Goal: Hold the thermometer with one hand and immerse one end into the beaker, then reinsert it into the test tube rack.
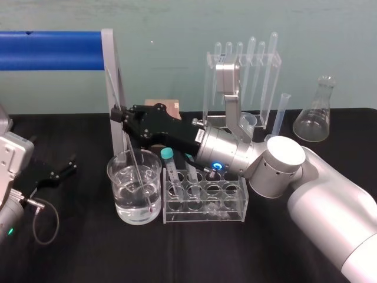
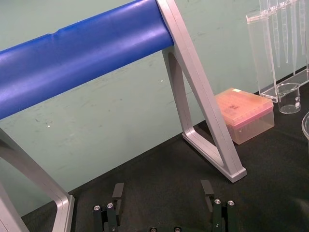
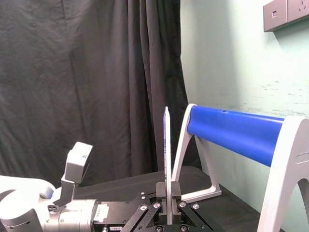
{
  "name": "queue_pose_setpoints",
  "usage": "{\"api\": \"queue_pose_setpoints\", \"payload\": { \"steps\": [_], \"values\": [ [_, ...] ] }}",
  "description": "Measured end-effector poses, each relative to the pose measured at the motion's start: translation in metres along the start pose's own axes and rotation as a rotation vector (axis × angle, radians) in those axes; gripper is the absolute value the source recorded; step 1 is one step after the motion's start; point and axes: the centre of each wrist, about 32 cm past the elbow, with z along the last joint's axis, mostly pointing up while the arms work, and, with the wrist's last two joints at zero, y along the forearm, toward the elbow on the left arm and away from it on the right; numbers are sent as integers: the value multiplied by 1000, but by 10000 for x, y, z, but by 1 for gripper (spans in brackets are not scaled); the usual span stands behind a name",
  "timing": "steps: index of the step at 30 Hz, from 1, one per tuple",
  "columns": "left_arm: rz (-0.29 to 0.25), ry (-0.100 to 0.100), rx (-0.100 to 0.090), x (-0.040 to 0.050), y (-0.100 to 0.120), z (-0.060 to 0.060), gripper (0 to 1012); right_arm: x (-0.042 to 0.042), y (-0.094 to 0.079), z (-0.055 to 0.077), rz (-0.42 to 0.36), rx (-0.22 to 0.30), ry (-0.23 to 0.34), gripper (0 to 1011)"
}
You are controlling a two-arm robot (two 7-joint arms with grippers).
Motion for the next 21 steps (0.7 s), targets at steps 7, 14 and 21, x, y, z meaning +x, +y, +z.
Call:
{"api": "queue_pose_setpoints", "payload": {
  "steps": [7, 14, 21],
  "values": [
    [0, 0, 0, 0, 0, 0, 1008, 1, -1, 0, -1, -1, 0, 56],
    [0, 0, 0, 0, 0, 0, 1008, -2, -4, -4, -2, -1, 0, 55],
    [0, 0, 0, 0, 0, 0, 1008, -3, -5, -5, -2, -3, -1, 56]
  ]
}}
